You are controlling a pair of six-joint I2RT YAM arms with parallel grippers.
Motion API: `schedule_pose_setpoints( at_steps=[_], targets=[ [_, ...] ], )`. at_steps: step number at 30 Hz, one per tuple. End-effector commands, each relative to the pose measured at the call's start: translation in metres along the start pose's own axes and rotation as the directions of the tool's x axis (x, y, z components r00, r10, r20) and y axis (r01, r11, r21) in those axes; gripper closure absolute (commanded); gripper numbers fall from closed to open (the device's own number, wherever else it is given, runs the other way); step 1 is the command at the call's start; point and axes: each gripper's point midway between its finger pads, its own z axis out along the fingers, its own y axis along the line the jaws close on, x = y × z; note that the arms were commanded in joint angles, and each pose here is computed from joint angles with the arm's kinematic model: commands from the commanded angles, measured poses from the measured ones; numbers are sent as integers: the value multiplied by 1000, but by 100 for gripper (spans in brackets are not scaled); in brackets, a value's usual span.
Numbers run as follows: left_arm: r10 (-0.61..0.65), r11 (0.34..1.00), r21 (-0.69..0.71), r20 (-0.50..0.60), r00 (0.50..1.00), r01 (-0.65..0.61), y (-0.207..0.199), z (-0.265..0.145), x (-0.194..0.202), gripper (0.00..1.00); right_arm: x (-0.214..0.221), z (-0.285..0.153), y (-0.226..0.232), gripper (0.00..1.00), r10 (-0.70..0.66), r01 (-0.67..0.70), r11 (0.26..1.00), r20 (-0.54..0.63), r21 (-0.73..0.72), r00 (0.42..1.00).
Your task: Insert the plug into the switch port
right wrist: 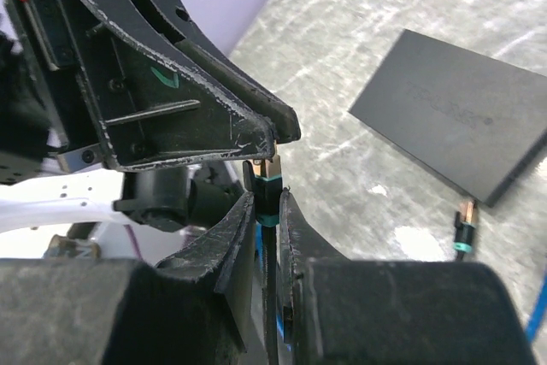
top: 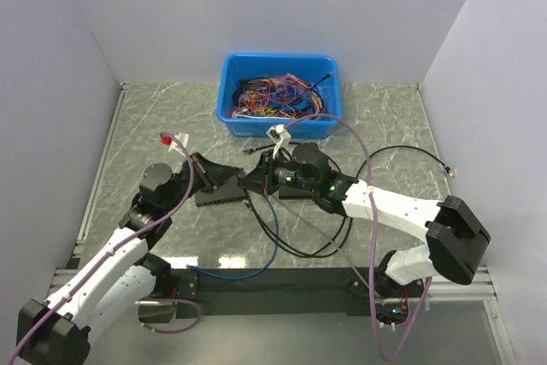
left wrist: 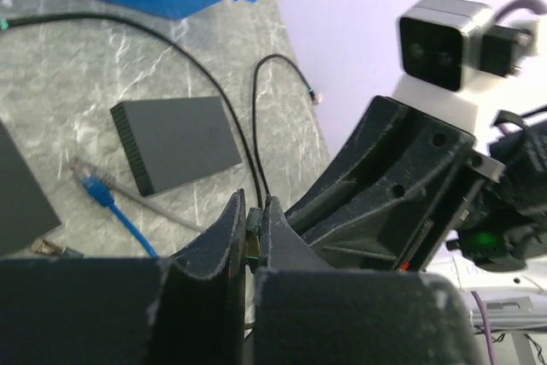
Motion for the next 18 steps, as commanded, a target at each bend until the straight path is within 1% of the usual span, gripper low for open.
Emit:
schedule_pose_setpoints(
  at_steps=[1, 3, 4, 5, 6, 7, 9, 10, 11, 14, 16, 17, 18],
  targets=[
    [-13, 996, -89, 1, 1000, 13, 6, 2, -7, 100, -39, -4, 1, 84, -79, 71, 994, 105, 80, 991],
    [-25, 992, -127, -5, 1000, 24, 10, 4, -9, 99, -40, -9, -5, 72, -120, 106, 985, 98, 136, 988],
    [-32, 990, -142, -17, 999, 29, 12, 4, -7, 99, -49, -14, -8, 63, -141, 117, 977, 127, 179, 982],
    [-41, 988, -150, -20, 999, 37, 13, 6, -7, 99, -44, -16, -10, 59, -167, 143, 969, 107, 202, 980],
    [-46, 988, -149, -20, 999, 42, 13, 5, -8, 100, -51, -20, -7, 57, -187, 157, 963, 123, 220, 975],
    [-53, 987, -152, -22, 998, 49, 13, 6, -7, 99, -54, -22, -11, 57, -216, 178, 950, 126, 257, 968],
    [-59, 986, -158, -21, 998, 55, 13, 6, -7, 99, -52, -22, -4, 57, -243, 208, 941, 107, 266, 964],
    [-59, 986, -159, -18, 998, 56, 13, 6, -8, 99, -53, -25, -10, 57, -267, 223, 923, 103, 314, 958],
    [-60, 986, -156, -16, 998, 57, 12, 7, -9, 100, -53, -23, -1, 57, -283, 240, 920, 100, 309, 954],
    [-61, 986, -155, -13, 998, 59, 10, 8, -11, 100, -51, -20, 4, 57, -331, 285, 894, 81, 345, 940],
    [-71, 982, -178, -22, 997, 66, 14, 7, -8, 99, -38, -12, 9, 57, -359, 325, 880, 37, 346, 933],
    [-73, 982, -178, -22, 997, 68, 13, 7, -9, 100, -41, -10, 12, 58, -368, 330, 873, 42, 359, 929],
    [-71, 981, -180, -22, 997, 66, 13, 7, -9, 99, -31, -5, 14, 60, -376, 346, 868, 16, 357, 927]
  ],
)
